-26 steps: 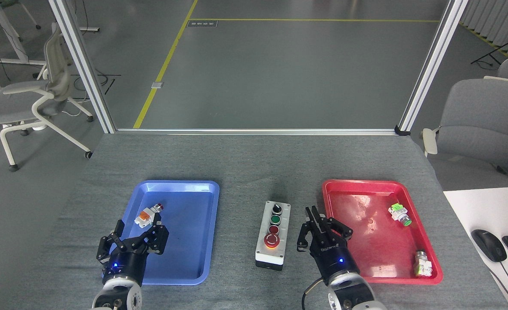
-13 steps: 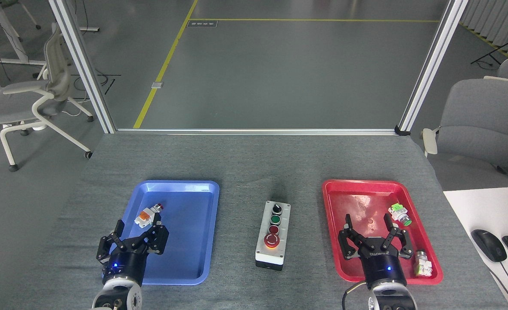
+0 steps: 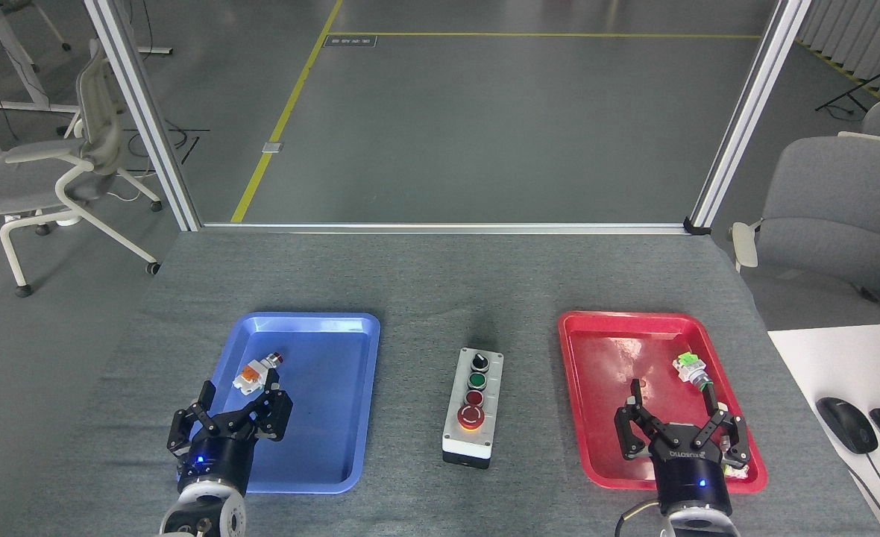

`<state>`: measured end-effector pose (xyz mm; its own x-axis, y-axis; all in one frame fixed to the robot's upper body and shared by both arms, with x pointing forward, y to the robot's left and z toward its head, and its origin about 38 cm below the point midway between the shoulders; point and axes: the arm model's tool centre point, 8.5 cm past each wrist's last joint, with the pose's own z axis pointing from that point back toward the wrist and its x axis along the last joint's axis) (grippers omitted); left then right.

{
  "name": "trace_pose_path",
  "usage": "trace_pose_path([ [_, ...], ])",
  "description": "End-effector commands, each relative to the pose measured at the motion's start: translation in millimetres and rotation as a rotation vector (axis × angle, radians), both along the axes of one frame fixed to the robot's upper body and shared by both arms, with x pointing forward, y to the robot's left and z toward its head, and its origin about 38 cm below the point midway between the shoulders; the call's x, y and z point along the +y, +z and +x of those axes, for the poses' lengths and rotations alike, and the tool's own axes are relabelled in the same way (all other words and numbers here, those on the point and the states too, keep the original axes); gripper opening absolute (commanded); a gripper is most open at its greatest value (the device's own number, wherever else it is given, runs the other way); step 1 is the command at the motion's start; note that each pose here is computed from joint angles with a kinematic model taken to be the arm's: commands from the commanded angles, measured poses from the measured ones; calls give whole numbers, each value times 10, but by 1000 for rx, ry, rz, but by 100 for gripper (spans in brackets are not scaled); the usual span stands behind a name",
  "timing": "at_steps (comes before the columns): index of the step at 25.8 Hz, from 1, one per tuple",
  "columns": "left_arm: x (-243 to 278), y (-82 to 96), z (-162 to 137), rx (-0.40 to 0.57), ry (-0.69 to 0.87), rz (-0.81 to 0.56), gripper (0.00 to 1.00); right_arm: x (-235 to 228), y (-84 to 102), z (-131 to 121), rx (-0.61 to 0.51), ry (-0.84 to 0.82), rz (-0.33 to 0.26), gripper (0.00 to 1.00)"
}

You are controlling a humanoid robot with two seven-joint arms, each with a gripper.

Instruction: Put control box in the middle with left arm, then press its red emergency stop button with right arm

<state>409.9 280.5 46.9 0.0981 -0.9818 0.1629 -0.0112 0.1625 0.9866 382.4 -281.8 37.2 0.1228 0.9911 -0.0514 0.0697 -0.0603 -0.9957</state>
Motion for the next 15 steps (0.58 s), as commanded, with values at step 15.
trace_pose_path([
  [15, 0, 0, 0, 0, 0, 0, 99, 98, -16, -1, 3, 46, 51, 99],
])
